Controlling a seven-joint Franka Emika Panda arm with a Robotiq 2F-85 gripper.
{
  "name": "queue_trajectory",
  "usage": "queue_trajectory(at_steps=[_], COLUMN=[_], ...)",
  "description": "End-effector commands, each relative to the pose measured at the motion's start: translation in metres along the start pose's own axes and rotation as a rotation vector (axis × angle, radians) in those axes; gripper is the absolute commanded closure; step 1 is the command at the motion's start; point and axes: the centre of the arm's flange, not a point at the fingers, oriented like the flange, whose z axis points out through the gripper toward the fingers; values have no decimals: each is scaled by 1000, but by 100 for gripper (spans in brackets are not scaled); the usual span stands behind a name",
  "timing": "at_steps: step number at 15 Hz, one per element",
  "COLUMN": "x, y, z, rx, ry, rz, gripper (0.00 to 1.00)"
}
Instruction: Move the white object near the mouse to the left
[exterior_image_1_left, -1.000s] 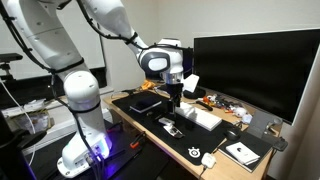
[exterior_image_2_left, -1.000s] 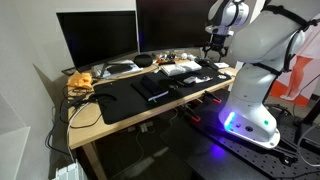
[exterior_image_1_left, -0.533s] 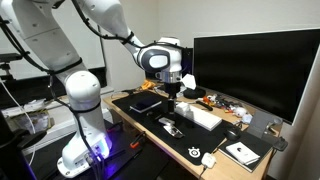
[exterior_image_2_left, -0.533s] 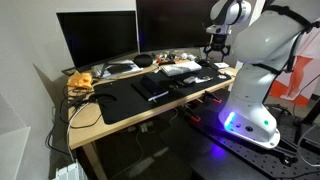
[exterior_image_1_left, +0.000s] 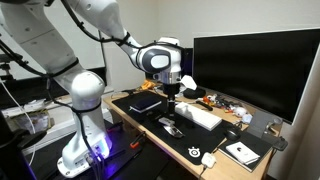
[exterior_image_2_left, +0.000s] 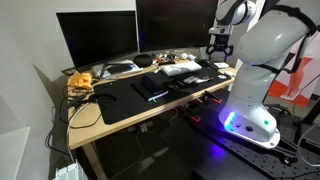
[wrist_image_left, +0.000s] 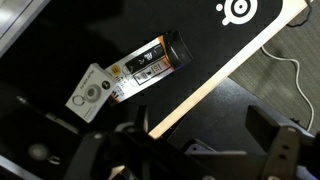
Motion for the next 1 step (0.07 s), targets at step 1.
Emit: queue_trajectory(at_steps=[1], x=[0], y=[1], z=[0], rx=[0], ry=[0], rz=[-2], gripper=[0])
